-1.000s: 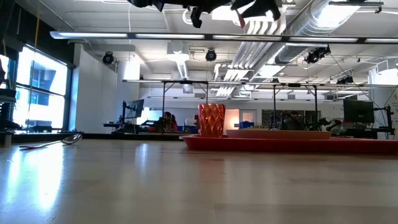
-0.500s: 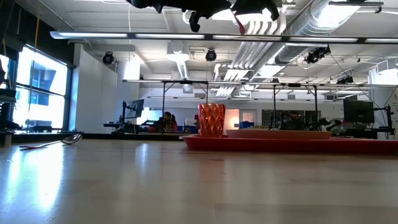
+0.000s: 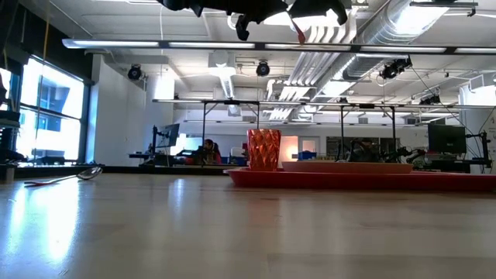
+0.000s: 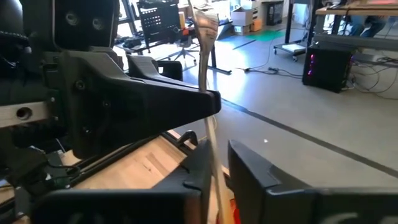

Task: Pick and place plate/cup/fork/spoon on tray
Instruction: Put the fork on the red tray to the right of the pink plate

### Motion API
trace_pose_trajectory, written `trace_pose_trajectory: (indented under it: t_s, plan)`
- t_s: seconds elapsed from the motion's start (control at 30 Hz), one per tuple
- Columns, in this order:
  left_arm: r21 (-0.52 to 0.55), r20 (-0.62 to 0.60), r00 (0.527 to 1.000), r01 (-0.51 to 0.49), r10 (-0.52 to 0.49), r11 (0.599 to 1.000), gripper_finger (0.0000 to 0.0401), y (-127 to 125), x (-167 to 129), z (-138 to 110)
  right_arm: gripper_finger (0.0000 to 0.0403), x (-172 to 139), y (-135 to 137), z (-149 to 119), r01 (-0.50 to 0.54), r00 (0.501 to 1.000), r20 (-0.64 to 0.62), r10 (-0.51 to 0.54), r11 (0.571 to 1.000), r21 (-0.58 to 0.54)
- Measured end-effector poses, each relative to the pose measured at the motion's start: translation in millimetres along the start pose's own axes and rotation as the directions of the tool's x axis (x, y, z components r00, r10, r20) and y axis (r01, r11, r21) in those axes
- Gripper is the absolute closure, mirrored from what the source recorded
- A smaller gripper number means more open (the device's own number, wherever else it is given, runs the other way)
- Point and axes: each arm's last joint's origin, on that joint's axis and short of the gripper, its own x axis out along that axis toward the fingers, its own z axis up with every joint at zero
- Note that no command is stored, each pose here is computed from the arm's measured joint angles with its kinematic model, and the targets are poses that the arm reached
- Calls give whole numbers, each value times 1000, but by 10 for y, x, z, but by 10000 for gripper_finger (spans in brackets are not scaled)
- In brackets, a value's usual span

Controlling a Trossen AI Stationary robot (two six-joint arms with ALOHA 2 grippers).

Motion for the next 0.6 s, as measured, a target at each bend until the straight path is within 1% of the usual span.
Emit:
trace_pose_trajectory:
  t_s: [0.17, 0.23, 0.3, 0.43, 0.6]
  plan:
    - [-17, -1, 1000, 3, -3, 1000, 394, -3, 0, 0, 305, 20, 1, -15, 9, 1000, -6, -9, 1000, -14]
    - [-19, -1, 1000, 5, -5, 1000, 394, -4, 0, -1, 296, 37, 5, -25, 11, 1000, -10, -11, 1000, -27]
    - [-19, 1, 1000, 6, -6, 1000, 394, -5, 0, 1, 296, 55, 10, -35, 11, 1000, -13, -12, 999, -37]
    - [-18, 1, 1000, 5, -5, 1000, 394, -5, 0, 1, 320, 76, 17, -48, 13, 1000, -16, -14, 1000, -28]
    - [-18, -6, 1000, -8, 7, 1000, 394, 2, 0, -8, 385, 76, 26, -51, -2, 1000, -21, 2, 1000, 9]
